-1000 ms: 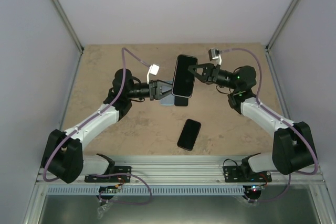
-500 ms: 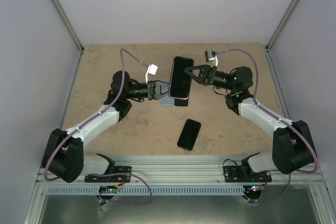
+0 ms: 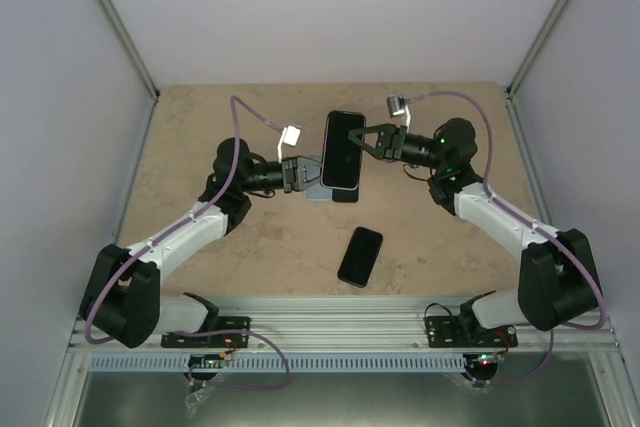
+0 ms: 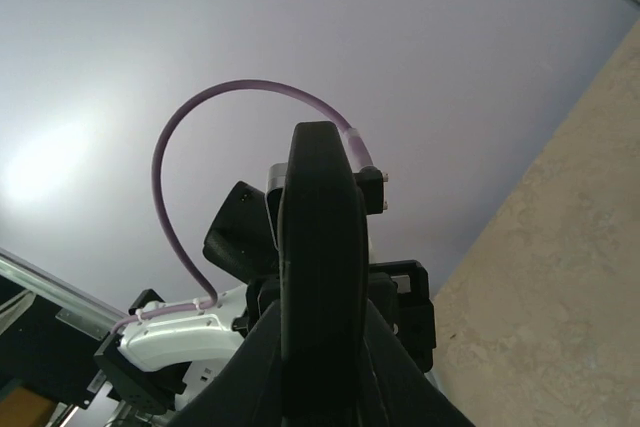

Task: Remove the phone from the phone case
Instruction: Remove the phone case from the phone.

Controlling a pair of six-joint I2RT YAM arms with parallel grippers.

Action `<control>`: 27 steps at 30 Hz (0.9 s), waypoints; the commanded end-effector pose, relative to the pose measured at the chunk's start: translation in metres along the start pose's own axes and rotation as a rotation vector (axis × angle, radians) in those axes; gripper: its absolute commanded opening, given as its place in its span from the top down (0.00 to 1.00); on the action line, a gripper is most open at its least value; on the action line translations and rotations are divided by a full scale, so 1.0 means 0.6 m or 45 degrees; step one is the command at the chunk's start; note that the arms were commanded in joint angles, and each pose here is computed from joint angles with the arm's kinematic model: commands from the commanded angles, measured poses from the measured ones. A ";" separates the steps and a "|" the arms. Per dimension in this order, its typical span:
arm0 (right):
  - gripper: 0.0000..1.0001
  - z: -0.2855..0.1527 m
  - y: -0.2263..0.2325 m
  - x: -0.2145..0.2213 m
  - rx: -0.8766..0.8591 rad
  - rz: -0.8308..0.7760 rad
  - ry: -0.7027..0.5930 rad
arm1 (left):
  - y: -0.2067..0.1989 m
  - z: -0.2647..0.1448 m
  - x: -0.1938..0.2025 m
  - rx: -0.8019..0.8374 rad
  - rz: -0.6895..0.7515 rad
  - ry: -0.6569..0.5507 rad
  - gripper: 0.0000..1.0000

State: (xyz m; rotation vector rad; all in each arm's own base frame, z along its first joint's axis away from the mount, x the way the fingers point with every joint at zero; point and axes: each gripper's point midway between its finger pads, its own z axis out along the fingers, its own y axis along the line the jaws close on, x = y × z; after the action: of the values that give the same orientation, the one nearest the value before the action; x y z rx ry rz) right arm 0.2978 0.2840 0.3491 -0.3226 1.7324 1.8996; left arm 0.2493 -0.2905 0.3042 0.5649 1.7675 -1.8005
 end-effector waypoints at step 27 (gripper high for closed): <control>0.15 -0.051 -0.056 -0.063 0.469 -0.528 0.095 | 0.065 -0.039 -0.061 -0.248 -0.178 -0.253 1.00</control>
State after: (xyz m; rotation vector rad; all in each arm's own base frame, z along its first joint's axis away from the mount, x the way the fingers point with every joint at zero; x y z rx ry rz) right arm 0.3382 0.2541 0.3190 -0.4404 1.8936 1.4741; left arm 0.2903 -0.2728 0.2827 0.2235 1.9022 -1.7238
